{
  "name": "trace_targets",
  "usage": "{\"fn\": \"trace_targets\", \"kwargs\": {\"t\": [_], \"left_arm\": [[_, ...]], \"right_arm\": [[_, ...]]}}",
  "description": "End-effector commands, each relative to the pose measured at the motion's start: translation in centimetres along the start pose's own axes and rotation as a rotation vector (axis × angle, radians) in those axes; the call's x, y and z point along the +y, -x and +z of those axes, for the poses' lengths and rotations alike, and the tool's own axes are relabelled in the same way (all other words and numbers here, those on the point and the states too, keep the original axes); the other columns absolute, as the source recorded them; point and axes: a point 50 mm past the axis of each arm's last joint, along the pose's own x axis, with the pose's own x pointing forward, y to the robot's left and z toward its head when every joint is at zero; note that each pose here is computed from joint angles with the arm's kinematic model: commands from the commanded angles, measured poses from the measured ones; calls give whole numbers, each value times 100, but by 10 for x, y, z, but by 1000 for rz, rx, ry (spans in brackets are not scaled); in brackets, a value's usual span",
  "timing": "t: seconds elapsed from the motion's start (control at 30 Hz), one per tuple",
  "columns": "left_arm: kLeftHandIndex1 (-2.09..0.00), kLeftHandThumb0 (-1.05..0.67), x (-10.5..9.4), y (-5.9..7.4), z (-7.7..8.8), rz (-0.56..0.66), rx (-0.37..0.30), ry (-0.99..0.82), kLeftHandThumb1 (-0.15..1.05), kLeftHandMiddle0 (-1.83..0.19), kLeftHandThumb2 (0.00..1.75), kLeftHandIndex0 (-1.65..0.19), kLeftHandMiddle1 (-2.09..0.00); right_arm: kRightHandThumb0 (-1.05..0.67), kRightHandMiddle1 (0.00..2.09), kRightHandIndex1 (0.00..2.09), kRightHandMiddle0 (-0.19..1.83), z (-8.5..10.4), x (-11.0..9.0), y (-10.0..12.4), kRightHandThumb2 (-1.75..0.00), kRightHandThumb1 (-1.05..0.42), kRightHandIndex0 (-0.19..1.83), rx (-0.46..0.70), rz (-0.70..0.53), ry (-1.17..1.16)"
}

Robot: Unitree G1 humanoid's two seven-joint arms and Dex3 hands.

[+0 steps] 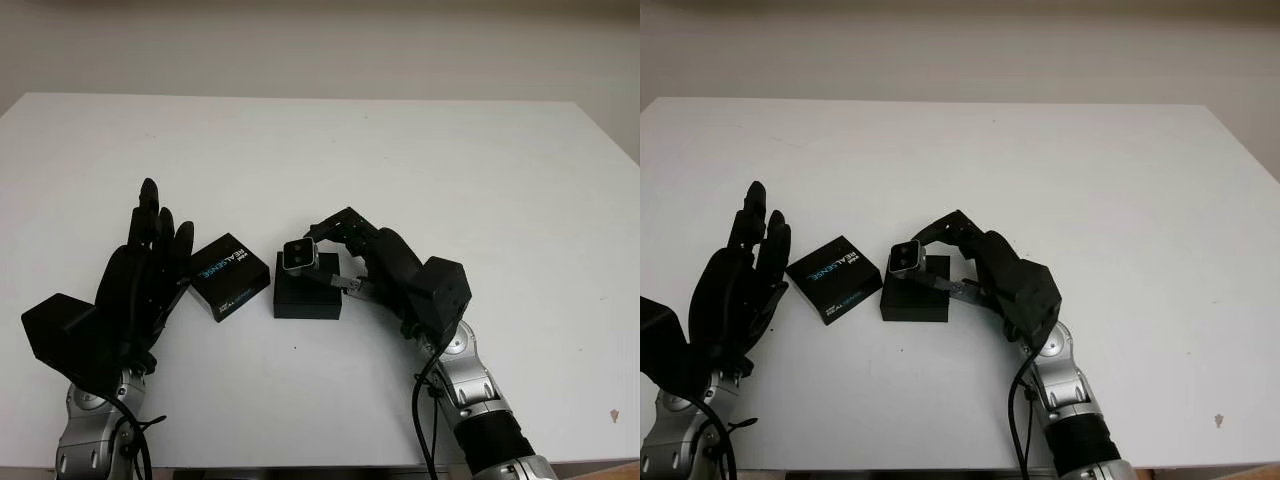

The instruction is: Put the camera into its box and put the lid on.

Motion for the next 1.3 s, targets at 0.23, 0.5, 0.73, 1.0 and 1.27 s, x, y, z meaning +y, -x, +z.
{"fn": "trace_targets", "kwargs": {"t": [0.23, 0.5, 0.73, 1.0, 1.27], "left_arm": [[0, -73, 1, 0, 4, -2, -20, -7, 105, 19, 40, 19, 0], [0, -74, 1, 1, 5, 3, -18, -9, 105, 19, 40, 19, 0], [0, -74, 1, 1, 5, 3, -19, -7, 105, 19, 40, 19, 0], [0, -73, 2, 2, 5, -1, -23, -6, 105, 19, 40, 19, 0], [0, -73, 3, 1, 5, 1, -23, 0, 105, 19, 39, 19, 0]], "right_arm": [[-42, 172, 74, 36, -1, 0, 2, -5, -103, 1, 20, 18, 29], [-42, 173, 69, 37, -7, 4, 3, -5, -103, 4, 45, 25, 63], [-41, 172, 66, 34, -13, 5, 5, -5, -103, 5, 68, 26, 84], [-40, 174, 64, 33, -13, 4, 4, -5, -103, 6, 62, 19, 96], [-40, 174, 64, 33, -13, 2, 5, -6, -103, 6, 55, 16, 108]]}}
